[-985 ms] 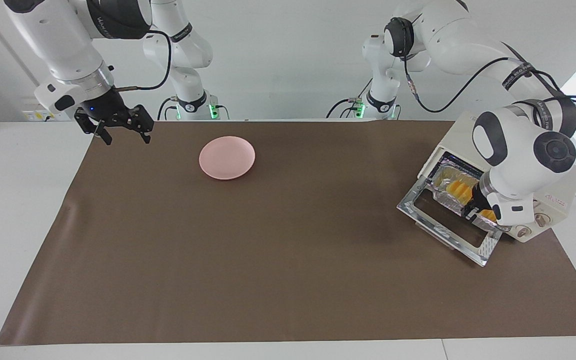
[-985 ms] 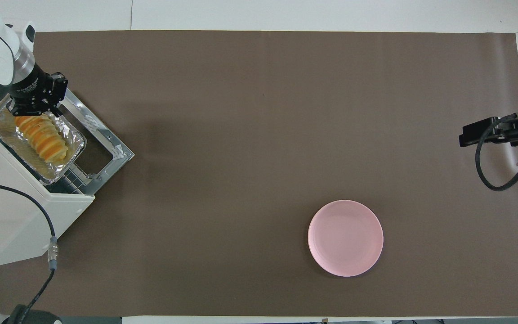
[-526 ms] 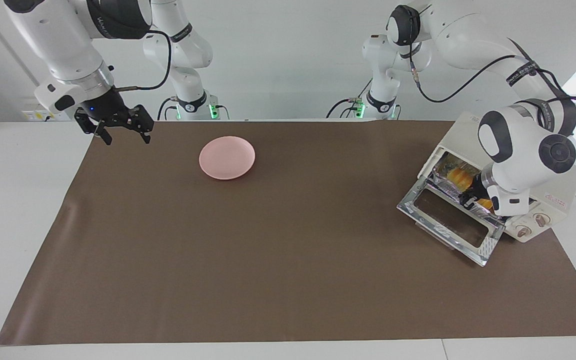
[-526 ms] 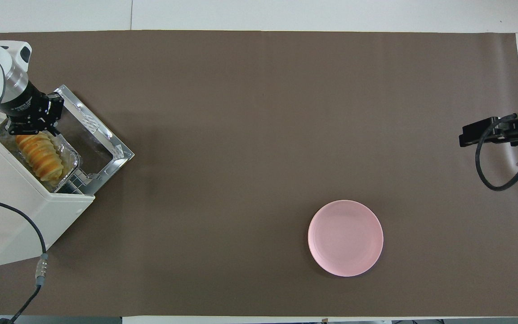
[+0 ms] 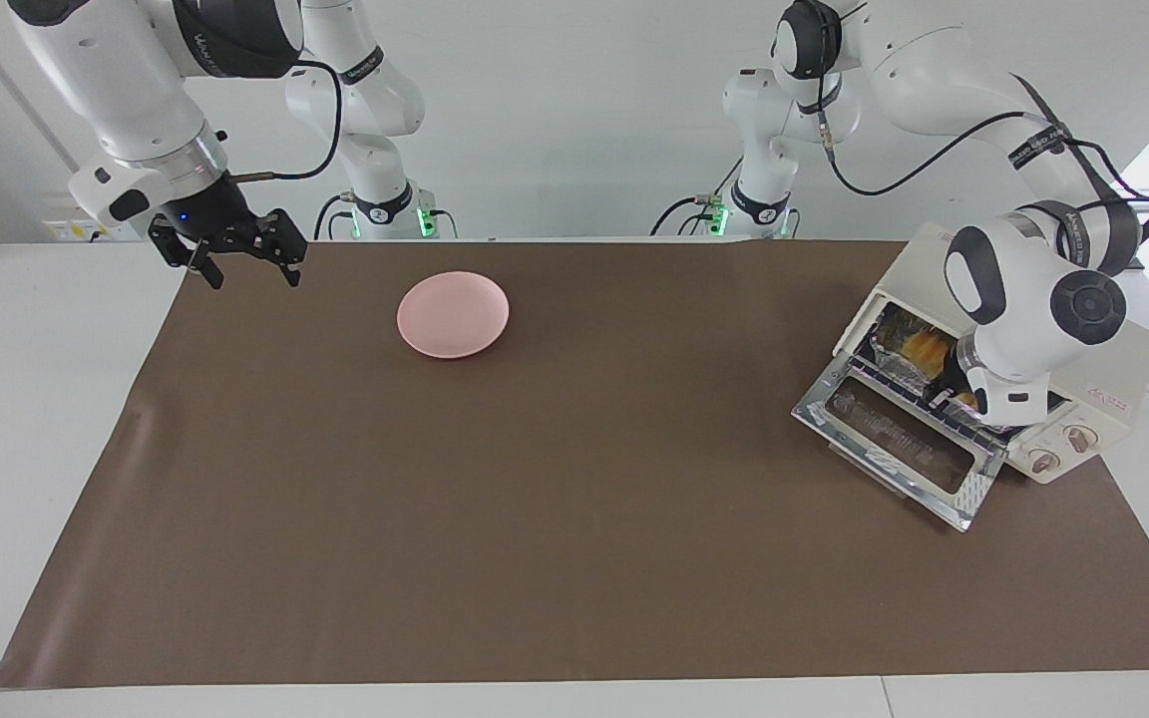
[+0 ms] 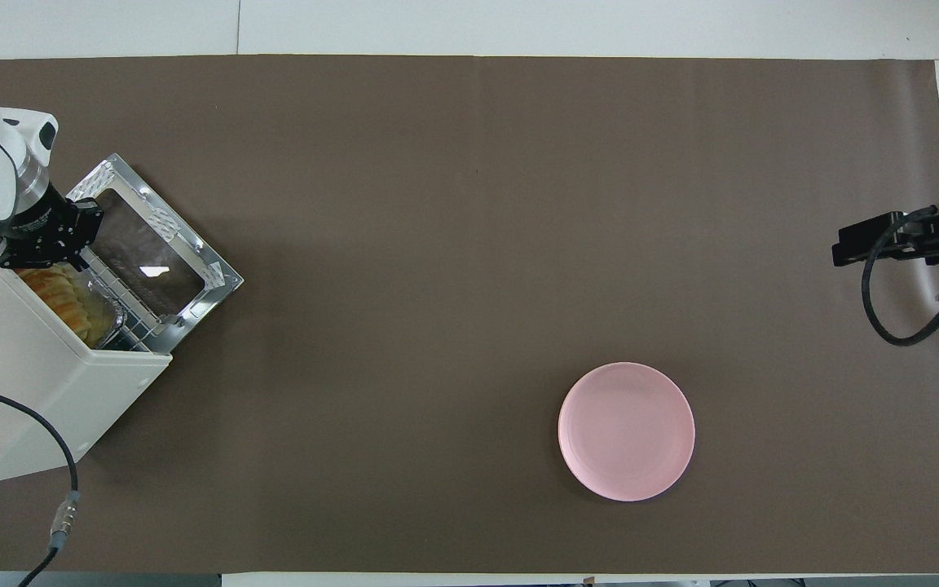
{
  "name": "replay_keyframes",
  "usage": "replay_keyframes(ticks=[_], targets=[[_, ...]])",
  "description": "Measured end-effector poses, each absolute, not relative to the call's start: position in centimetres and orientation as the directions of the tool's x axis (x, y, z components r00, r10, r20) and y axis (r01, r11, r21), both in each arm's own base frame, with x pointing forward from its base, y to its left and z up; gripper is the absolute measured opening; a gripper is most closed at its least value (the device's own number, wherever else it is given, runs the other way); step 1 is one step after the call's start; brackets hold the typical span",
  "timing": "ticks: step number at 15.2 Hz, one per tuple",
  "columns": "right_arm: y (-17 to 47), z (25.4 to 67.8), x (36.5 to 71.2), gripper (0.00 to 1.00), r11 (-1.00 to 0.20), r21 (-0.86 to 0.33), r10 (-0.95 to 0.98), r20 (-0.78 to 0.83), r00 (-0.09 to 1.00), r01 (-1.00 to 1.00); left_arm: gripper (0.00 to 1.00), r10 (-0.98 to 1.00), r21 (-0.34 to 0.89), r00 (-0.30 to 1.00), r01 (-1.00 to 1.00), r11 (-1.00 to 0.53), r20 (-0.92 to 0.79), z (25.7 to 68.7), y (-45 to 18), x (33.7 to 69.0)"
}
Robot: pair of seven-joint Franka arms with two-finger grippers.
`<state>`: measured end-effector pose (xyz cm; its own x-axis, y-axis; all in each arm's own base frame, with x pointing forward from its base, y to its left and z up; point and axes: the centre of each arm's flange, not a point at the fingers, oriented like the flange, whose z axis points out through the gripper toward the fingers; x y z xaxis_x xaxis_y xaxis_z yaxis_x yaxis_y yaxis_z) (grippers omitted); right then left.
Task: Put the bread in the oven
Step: 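Release the tray inside the oven and withdraw the left gripper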
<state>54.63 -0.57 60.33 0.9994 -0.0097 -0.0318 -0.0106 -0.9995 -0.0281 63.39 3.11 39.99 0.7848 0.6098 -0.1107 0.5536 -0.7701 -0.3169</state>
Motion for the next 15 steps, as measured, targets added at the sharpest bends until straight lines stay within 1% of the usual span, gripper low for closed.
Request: replay_keyframes(ticks=[8,9,10,13,15], targets=[[-0.6,60.3,54.6,1.0,-1.0,-0.028,-0.01,-0.032,0.999,-0.011,0.02,0.585,-0.337,0.805,0.528,-0.78,-0.093,40.0,3.1,63.2],[-0.6,60.3,54.6,1.0,-1.0,-0.028,-0.01,-0.032,0.999,-0.011,0.08,0.571,-0.333,0.815,0.515,-0.79,-0.095,40.1,3.1,63.3],[-0.6,60.3,54.6,1.0,-1.0,-0.028,-0.01,-0.032,0.999,-0.011,0.17,0.557,-0.328,0.825,0.502,-0.8,-0.096,40.2,3.1,63.3],[-0.6,60.3,54.6,1.0,-1.0,-0.028,-0.01,-0.032,0.999,-0.011,0.47,0.534,-0.317,0.842,0.486,-0.815,-0.082,40.5,2.7,63.6],[-0.6,60.3,54.6,1.0,-1.0,-0.028,-0.01,-0.032,0.999,-0.011,0.68,0.519,-0.301,0.853,0.481,-0.823,-0.055,41.6,2.5,64.2]])
